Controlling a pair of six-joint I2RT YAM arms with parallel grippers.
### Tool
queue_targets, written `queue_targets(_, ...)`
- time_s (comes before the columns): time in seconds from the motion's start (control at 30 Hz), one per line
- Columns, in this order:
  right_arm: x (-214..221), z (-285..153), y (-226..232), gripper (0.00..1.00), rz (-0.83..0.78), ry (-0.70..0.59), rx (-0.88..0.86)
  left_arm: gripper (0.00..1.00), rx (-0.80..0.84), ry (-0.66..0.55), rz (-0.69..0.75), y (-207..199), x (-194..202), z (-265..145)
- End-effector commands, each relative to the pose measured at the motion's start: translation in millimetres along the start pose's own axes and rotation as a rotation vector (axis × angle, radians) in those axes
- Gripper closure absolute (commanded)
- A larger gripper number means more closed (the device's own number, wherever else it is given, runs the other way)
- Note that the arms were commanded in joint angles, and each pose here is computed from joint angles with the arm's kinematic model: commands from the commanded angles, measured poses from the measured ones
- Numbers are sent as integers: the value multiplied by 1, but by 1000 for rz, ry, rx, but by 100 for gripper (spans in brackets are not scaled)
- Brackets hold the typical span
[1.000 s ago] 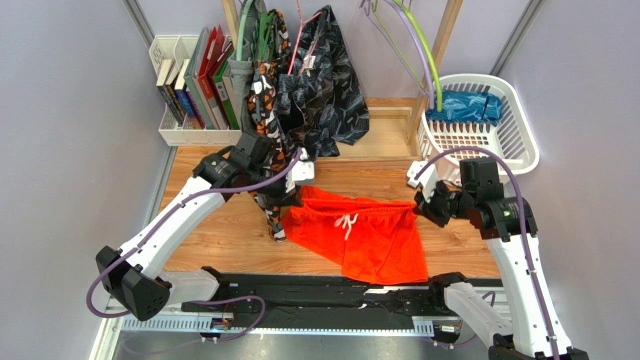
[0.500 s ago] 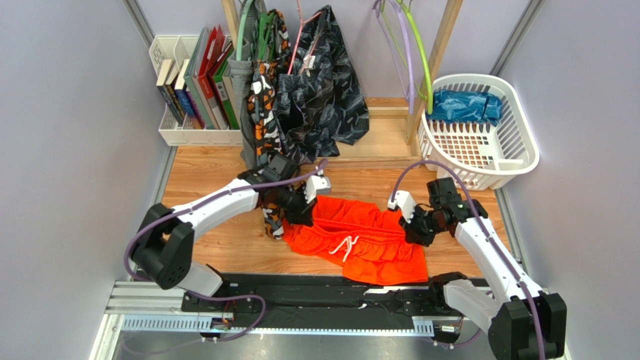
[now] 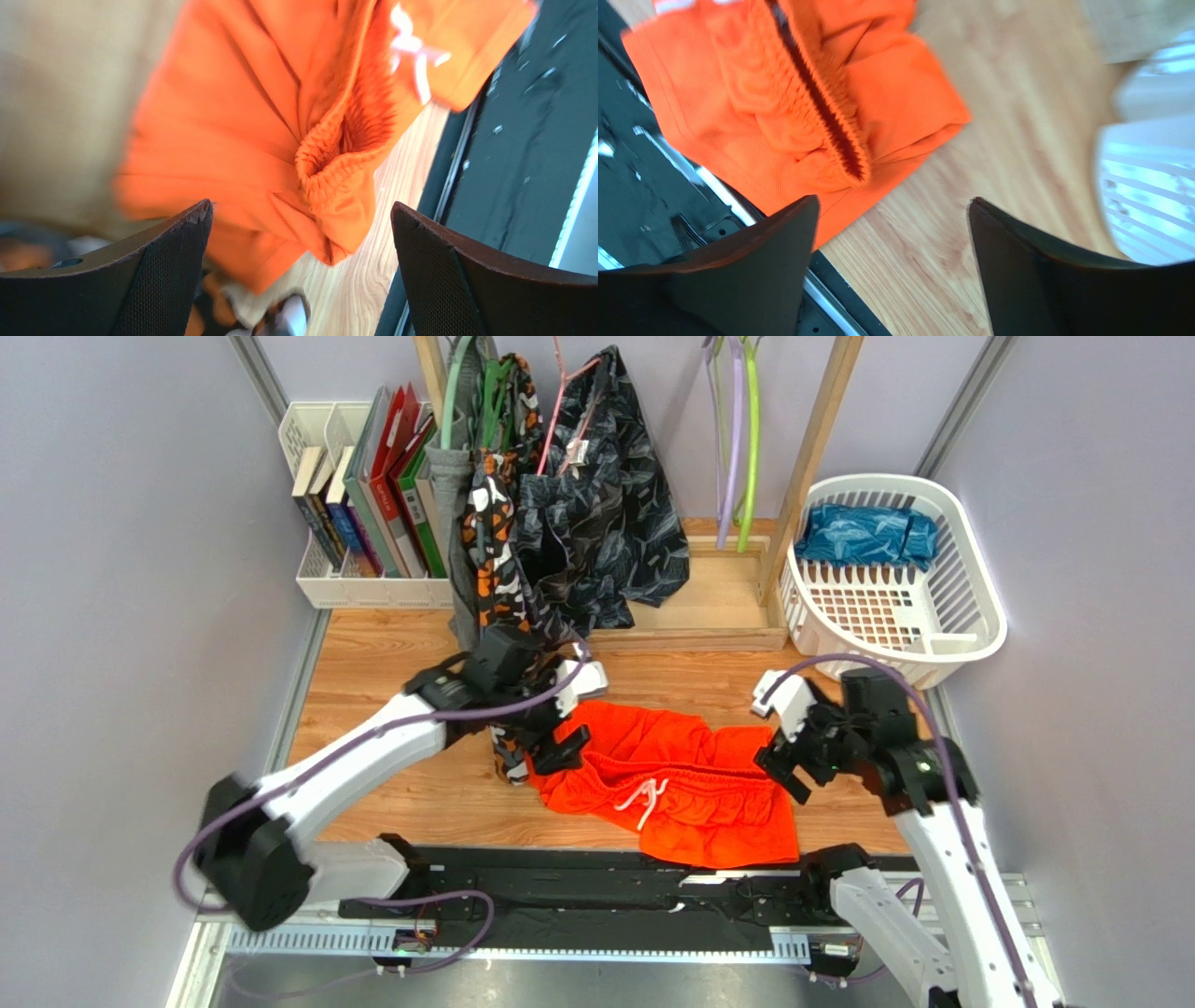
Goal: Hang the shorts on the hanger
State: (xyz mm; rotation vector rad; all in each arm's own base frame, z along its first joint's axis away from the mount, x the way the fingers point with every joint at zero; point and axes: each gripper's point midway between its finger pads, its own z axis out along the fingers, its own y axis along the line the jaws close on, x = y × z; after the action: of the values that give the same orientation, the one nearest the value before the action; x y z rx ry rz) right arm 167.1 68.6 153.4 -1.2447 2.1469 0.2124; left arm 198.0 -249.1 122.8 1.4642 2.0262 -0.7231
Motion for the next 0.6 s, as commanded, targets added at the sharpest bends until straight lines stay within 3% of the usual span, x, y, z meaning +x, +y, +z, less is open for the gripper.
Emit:
queue_targets(0.0,-47,-67,-11,11,139,-159,168,1,-102,-226,86,-20,-55,-78)
queue_targets(0.13,-102,-111,-18,0,200,-319,174,1,-167,-327,101,-29,-91,-127)
queue_targets(0.3,-186,-168,-33,0,306,-549,144,1,-258,-510,68,-27,-133,-190)
queue_targets(0.57,-297,-216,-79,2,560,-803,56,1,-379,-581,9,-10,-141,-219)
